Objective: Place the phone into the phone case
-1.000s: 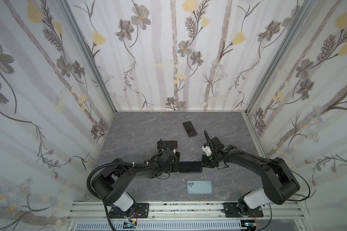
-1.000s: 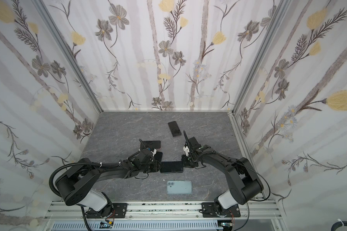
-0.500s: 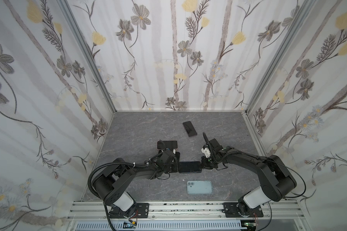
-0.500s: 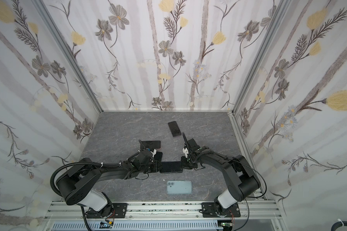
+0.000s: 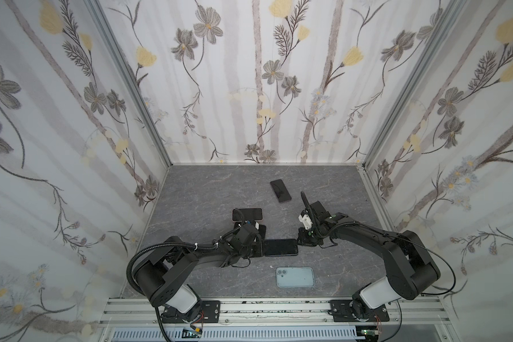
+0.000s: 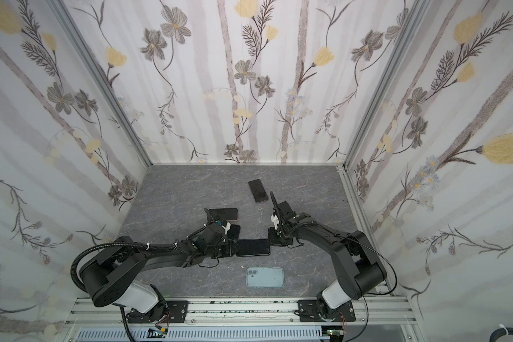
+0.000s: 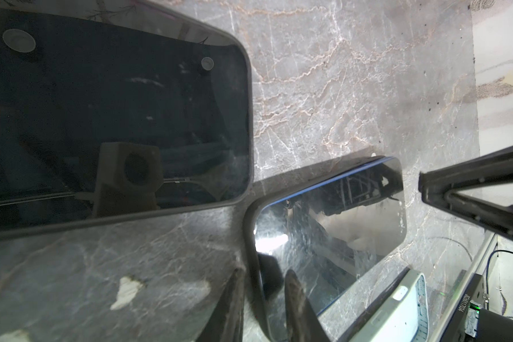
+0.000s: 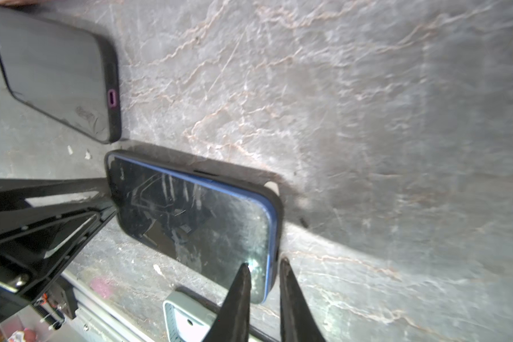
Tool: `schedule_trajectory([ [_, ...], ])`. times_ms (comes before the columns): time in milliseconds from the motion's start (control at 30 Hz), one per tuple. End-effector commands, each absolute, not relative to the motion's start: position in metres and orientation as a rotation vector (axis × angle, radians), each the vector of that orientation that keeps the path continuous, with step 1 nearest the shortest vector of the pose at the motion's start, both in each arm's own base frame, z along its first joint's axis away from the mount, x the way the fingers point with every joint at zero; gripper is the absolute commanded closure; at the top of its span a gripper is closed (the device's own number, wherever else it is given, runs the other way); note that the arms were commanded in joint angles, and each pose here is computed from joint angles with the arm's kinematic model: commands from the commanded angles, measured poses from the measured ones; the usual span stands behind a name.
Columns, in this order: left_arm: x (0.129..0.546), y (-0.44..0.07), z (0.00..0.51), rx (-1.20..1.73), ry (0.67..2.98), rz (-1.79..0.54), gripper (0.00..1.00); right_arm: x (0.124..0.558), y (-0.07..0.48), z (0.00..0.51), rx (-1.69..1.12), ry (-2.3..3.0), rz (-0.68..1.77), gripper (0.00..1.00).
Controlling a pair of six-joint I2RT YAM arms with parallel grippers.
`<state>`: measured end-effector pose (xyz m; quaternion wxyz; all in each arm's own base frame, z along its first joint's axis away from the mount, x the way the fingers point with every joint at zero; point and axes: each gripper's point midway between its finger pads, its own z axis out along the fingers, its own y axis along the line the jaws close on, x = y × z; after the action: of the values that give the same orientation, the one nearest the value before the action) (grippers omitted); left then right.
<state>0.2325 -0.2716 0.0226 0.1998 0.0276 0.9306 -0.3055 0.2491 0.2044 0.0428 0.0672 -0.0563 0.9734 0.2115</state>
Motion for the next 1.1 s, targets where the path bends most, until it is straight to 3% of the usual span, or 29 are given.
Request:
schedule_trajectory([
  [0,0.228,-0.263,0.012,0.086,2.644,-0.791,0.74,0.249,0.203,0.040,-0.202,2.953,0.610,0.83],
  [733,0.222,-0.267,0.003,0.088,2.679,-0.818,0.75,0.216,0.209,0.004,-0.212,3.077,0.672,0.90],
  [1067,0.219,-0.263,-0.002,0.080,2.690,-0.808,0.75,0.201,0.184,-0.025,-0.236,3.180,0.393,0.91],
])
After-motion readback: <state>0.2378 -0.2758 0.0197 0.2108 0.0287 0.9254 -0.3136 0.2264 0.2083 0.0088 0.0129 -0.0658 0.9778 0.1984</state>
